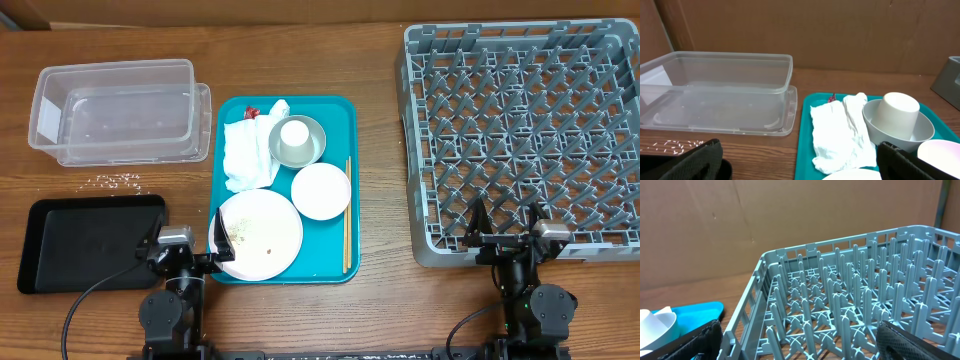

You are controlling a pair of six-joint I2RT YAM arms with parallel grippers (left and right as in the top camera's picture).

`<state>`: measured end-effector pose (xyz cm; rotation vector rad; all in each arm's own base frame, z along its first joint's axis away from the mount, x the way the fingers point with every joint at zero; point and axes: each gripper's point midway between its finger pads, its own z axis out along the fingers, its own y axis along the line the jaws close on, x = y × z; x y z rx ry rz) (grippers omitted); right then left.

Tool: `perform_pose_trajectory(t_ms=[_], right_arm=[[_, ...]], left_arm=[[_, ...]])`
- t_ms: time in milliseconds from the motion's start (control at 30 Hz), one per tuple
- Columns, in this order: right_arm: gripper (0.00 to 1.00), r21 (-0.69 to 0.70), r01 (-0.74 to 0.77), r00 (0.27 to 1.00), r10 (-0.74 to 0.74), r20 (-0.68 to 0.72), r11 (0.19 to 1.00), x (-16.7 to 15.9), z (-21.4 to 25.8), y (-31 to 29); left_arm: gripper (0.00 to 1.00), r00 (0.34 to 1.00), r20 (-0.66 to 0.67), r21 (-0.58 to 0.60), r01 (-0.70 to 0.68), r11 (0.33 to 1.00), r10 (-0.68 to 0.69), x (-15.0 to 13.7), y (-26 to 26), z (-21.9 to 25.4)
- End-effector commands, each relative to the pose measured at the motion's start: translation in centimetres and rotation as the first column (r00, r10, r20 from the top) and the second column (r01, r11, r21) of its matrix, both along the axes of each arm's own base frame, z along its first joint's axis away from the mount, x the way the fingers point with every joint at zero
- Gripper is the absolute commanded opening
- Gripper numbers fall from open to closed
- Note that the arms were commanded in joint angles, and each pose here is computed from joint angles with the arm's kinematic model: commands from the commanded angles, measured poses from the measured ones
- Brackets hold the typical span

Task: Sort waste into correct bins and load items into the dishwasher
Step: 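Raise the left gripper and move it toward the teal tray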

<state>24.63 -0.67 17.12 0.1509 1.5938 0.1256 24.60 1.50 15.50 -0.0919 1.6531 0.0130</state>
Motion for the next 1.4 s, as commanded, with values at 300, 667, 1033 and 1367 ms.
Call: perform_pose_trajectory(t_ms=[300, 667, 1033, 1367], right_arm=[[1.00, -0.004, 0.005, 1.000, -0.005, 0.005, 1.000, 0.0, -0.2, -0.1], [1.00, -0.004, 0.005, 1.000, -0.005, 0.005, 1.000, 0.0, -0.2, -0.1], [1.00, -0.004, 0.005, 1.000, -0.005, 0.005, 1.000, 0.0, -0.2, -0.1], [1.00, -0.004, 0.005, 1.000, -0.005, 0.005, 1.000, 0.0, -0.2, -0.1]], left_arm=[[1.00, 0.994, 0.023, -0.112, 0.106, 0.988, -0.104, 0.0, -2.0, 0.3], [1.00, 0.917, 0.247, -0.441, 0.395, 0.806, -0.315, -1.0, -6.3, 5.6], [1.00, 0.788, 0.453, -0.111, 0.513, 0.851, -0.416, -4.0, -7.8, 14.8], [1.00, 0.899, 0.125, -0.154, 0.435, 0.887, -0.420, 0.3, -7.5, 19.7]])
